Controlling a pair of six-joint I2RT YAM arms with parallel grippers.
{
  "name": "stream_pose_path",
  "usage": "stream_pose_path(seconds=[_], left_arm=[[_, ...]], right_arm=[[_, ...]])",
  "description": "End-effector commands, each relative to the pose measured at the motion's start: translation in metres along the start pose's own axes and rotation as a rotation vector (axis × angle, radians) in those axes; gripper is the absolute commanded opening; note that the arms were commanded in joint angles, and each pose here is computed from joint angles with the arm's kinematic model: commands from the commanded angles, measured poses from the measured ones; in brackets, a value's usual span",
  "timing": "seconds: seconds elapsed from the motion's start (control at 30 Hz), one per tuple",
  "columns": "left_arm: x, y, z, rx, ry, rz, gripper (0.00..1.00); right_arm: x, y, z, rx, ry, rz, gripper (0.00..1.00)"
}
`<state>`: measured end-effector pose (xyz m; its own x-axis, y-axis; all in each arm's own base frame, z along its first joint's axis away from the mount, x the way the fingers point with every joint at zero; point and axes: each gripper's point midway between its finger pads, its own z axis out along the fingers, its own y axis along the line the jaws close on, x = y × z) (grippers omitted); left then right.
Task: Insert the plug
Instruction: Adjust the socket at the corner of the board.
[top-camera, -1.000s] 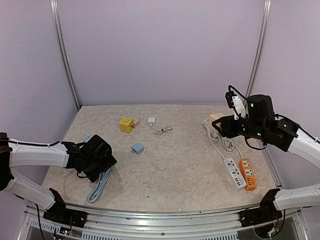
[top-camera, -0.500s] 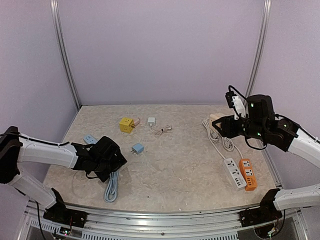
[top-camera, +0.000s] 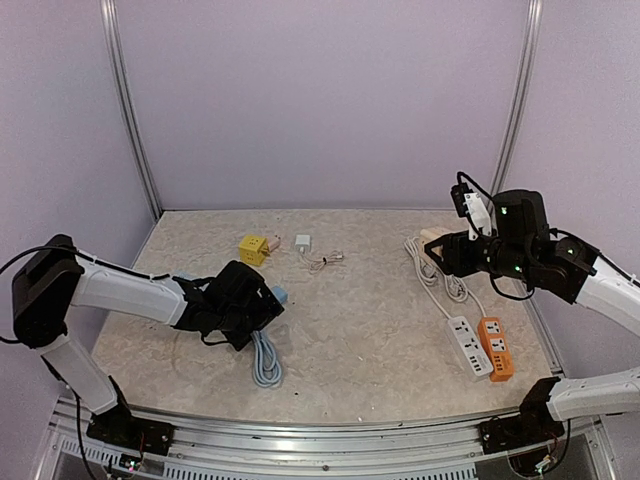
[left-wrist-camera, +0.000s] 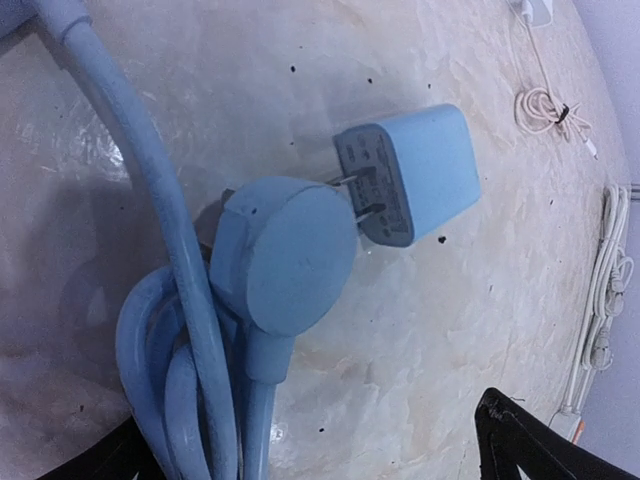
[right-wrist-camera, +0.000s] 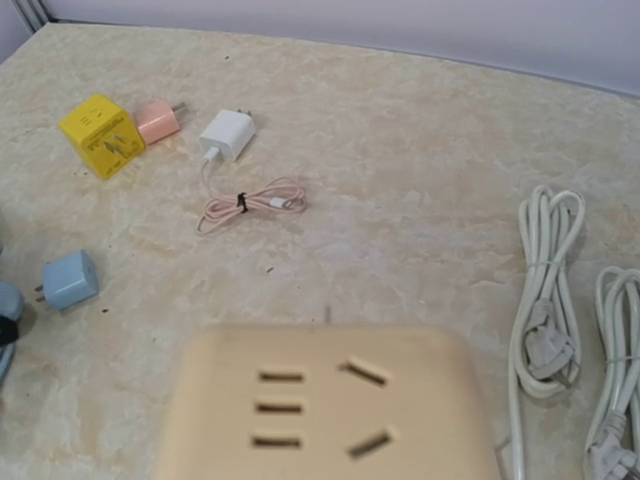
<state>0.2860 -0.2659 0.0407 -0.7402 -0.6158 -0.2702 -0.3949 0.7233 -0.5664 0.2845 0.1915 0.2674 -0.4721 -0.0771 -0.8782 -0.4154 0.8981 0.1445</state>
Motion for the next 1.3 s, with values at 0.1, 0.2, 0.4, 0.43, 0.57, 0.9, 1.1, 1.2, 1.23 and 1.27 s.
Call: stream_pose_path(seconds=[0.1,0.2,0.4,0.43,0.57,0.9,1.1,1.2,1.23,1.27], left_arm=[[0.037,-0.003,0.020,-0.017,0.179,0.082,0.89],[0.040,-0.011,0.021,0.000,0.194,0.093,0.83],[0.045,-0.031,0.018,0.040,0.223,0.103,0.75],[0.047,-0.036,0.019,0.044,0.235,0.107,0.75],[0.053,-0.061,0.021,0.061,0.244,0.145,0.75],[0.077,-0.110,0.065,0.118,0.352,0.165,0.76],[0.089,-0.144,0.091,0.192,0.409,0.189,0.76],[0.086,-0.169,0.086,0.269,0.399,0.211,0.78],[0.083,-0.174,0.081,0.291,0.393,0.218,0.79],[0.081,-0.180,0.077,0.315,0.386,0.226,0.80]], right_arm=[[-0.010,-0.004,-0.007,0.007,-0.038,0.026,0.00],[-0.012,-0.005,-0.011,0.015,-0.038,0.017,0.00],[-0.016,-0.007,-0.020,0.025,-0.051,0.013,0.00],[-0.017,-0.008,-0.021,0.028,-0.052,0.011,0.00],[-0.017,-0.008,-0.023,0.029,-0.052,0.010,0.00],[-0.015,-0.011,-0.029,0.038,-0.053,0.010,0.00],[-0.012,-0.014,-0.034,0.048,-0.056,0.010,0.00],[-0.012,-0.015,-0.035,0.052,-0.058,0.011,0.00],[-0.012,-0.015,-0.036,0.052,-0.059,0.010,0.00],[-0.012,-0.016,-0.036,0.056,-0.059,0.011,0.00]])
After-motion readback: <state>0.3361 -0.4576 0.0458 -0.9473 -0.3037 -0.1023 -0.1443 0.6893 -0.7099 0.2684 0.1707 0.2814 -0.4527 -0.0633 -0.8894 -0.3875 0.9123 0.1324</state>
